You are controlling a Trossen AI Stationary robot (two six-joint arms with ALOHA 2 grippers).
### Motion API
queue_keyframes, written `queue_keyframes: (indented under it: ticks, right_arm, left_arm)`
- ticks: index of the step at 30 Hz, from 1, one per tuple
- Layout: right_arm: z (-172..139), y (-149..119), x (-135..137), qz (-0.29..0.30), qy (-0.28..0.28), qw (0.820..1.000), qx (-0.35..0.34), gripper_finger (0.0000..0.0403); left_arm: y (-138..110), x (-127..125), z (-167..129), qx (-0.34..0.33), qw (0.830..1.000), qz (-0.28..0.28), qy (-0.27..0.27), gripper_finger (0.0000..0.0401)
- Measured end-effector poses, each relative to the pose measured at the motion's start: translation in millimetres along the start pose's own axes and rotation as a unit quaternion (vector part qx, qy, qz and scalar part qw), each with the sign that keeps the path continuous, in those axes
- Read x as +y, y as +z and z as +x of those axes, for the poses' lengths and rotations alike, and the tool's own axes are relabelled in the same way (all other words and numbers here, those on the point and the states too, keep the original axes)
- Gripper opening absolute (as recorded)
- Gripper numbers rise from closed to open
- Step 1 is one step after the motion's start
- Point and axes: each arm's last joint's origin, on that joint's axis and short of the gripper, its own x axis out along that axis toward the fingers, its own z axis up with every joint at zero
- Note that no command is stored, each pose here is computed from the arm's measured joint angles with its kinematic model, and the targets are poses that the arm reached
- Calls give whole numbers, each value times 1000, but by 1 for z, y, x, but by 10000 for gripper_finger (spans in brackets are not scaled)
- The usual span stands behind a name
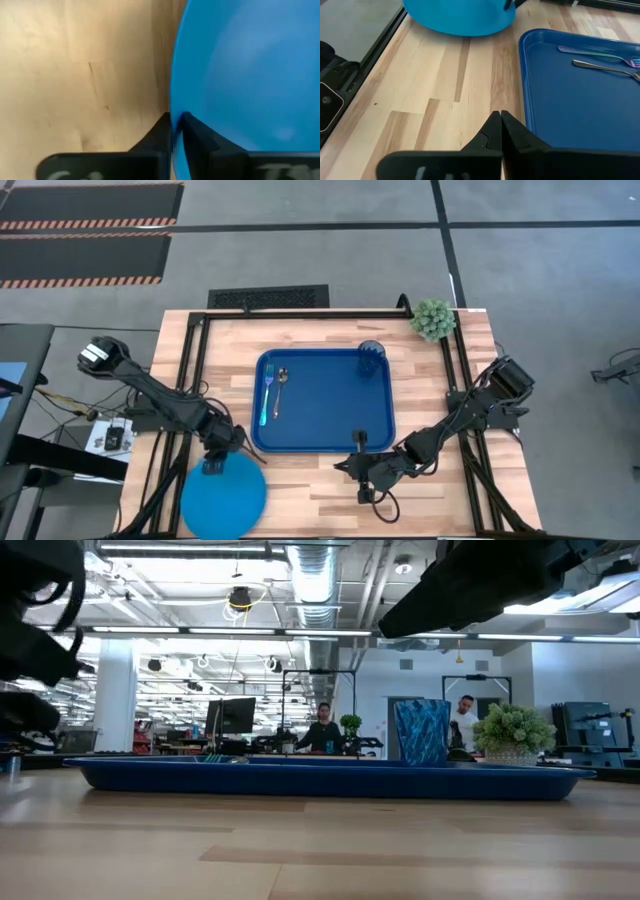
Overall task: Pick and place plate/cup/fork/spoon on tray
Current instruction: Put the light blue plate in the middle of the blue tray
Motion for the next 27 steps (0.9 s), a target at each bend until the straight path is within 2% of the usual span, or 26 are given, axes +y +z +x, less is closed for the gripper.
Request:
queue_keyframes:
  ticks: [6, 9, 11, 15, 18, 22, 27]
  right_arm:
    - [-2, 1, 6, 4, 20, 1000, -9, 6]
    - [-5, 2, 10, 10, 25, 1000, -16, 7]
    - [-5, 4, 12, 27, 19, 999, -34, 8]
    - [7, 1, 14, 87, 22, 994, -58, 21]
    - [14, 5, 13, 149, 39, 985, -80, 54]
    - [16, 6, 11, 224, 37, 970, -88, 117]
    - [10, 14, 10, 276, 52, 954, -106, 194]
  left_arm:
    - [-3, -5, -20, -42, 998, -24, -50, 4]
    - [-4, -12, -37, -97, 990, -33, -94, 0]
    - [-1, -19, -49, -165, 979, -33, -115, 1]
    - [6, -32, -65, -296, 944, -50, -138, 1]
    - [8, -37, -67, -342, 926, -86, -131, 1]
    - [10, -39, -60, -357, 920, -120, -106, 1]
    - [13, -40, -51, -356, 917, -156, -93, 0]
